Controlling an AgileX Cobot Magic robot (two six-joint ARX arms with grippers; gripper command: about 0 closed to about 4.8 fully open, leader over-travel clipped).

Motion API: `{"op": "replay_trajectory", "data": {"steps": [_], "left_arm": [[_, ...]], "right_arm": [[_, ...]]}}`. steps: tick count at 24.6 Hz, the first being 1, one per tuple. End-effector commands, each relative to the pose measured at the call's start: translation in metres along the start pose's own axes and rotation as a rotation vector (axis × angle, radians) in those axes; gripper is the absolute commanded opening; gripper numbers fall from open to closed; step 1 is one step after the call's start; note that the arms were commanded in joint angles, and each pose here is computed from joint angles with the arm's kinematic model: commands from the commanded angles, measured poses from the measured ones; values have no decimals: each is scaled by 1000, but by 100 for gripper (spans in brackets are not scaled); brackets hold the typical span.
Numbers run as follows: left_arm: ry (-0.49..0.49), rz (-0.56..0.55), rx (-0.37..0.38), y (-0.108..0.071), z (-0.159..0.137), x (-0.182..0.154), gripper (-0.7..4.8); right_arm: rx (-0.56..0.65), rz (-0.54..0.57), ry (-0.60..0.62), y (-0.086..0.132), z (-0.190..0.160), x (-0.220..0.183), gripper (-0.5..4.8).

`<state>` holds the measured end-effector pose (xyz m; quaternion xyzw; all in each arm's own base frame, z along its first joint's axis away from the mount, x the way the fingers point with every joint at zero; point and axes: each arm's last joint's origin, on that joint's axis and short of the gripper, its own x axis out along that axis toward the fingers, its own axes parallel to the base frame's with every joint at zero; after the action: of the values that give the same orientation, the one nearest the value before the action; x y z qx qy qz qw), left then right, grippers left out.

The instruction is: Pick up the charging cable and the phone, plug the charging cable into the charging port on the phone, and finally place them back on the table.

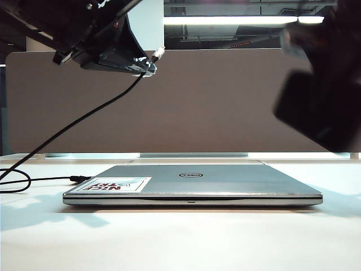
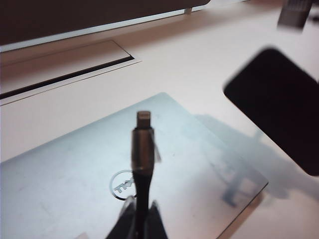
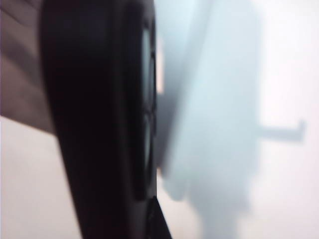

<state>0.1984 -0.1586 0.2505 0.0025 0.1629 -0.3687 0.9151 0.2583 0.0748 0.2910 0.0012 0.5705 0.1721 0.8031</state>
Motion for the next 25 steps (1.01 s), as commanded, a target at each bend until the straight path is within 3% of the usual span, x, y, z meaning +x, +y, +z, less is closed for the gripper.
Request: {"op": "replay_trajectory", "data": {"steps": [1,5,9,11,16,25], "left_arm": [[-6,-56,-17,-14,2,0,-6],[15,-112,-88,-29,-1,1,-7],[28,-152,-174,-40,-2,0,-6],[44,-178,-285,-48,-3,0,-6],[54,-218,-341,-58,-4,-1,-6],[66,-242,-466,-65,-3,-2,-7]], "right_arm": [[-12,241,-247,11,18,-21,-5],[-5,399,-357,16,30,-28,-5],[-7,487,-431,19,39,-32,-5],[4,598,-472,22,47,-35,-5],[59,745,-458,24,57,-32,-5],[118,874,-405,26,61,-33,-5]]}}
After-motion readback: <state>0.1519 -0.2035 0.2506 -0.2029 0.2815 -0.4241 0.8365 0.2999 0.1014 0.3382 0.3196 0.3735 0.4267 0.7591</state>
